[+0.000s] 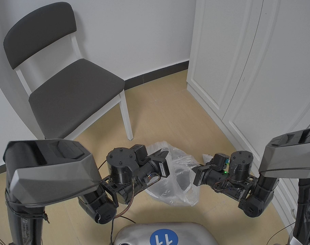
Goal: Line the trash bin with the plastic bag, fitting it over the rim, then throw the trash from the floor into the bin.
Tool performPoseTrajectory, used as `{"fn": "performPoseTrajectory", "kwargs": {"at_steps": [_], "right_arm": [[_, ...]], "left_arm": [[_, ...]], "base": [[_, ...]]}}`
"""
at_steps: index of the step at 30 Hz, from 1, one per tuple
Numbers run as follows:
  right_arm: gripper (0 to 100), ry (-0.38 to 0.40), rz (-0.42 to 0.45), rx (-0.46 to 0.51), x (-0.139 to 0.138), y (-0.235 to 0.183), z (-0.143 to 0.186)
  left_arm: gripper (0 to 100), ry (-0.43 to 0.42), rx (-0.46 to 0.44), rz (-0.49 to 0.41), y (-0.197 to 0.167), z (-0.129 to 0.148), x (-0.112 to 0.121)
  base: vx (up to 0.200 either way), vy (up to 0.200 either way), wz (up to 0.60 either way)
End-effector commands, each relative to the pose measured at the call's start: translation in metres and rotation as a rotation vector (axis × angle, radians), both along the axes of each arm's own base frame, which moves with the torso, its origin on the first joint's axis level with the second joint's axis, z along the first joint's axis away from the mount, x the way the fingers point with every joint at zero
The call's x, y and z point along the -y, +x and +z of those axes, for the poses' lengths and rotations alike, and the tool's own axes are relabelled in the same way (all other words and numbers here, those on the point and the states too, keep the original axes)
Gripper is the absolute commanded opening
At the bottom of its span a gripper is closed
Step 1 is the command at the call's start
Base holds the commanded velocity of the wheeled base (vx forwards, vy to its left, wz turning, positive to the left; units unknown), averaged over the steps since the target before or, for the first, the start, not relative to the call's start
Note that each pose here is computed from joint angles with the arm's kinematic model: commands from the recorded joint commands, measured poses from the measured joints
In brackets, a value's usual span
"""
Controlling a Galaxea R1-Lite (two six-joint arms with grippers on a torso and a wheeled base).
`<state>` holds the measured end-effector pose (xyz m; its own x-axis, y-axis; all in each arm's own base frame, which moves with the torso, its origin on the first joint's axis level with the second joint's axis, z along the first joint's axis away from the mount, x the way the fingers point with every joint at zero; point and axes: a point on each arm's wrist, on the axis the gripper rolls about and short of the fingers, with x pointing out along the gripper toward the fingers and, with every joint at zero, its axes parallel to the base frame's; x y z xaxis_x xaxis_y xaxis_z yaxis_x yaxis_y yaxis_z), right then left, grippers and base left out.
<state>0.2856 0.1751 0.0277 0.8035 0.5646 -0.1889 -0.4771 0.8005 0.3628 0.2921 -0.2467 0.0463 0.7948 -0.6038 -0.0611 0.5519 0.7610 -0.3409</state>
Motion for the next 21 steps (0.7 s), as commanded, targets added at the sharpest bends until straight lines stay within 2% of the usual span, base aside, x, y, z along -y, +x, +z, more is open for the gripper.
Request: {"fn": "performPoseTrajectory", "kwargs": {"at_steps": [1,5,10,17,21], "right_arm": [[0,0.023,-0.036,-0.071,-0.003,0.02,-0.037],[0,0.076,-0.064,-0.099,-0.006,0.032,-0.048],[0,0.104,-0.09,-0.112,-0.004,0.043,-0.058],[0,0.19,-0.131,-0.109,0.001,0.053,-0.048],[0,0.229,-0.148,-0.078,0.006,0.058,-0.032]], "left_arm": [[0,0.031,-0.025,0.043,0.019,-0.034,0.002],[0,0.022,-0.011,0.074,0.026,-0.031,-0.002],[0,0.007,0.012,0.117,0.04,-0.027,-0.011],[0,-0.019,0.031,0.139,0.051,-0.025,-0.014],[0,-0.06,0.069,0.141,0.05,-0.02,-0.003]], "base": [[0.0,0.0,0.0],[0.0,0.0,0.0],[0.0,0.0,0.0],[0.0,0.0,0.0],[0.0,0.0,0.0]]}}
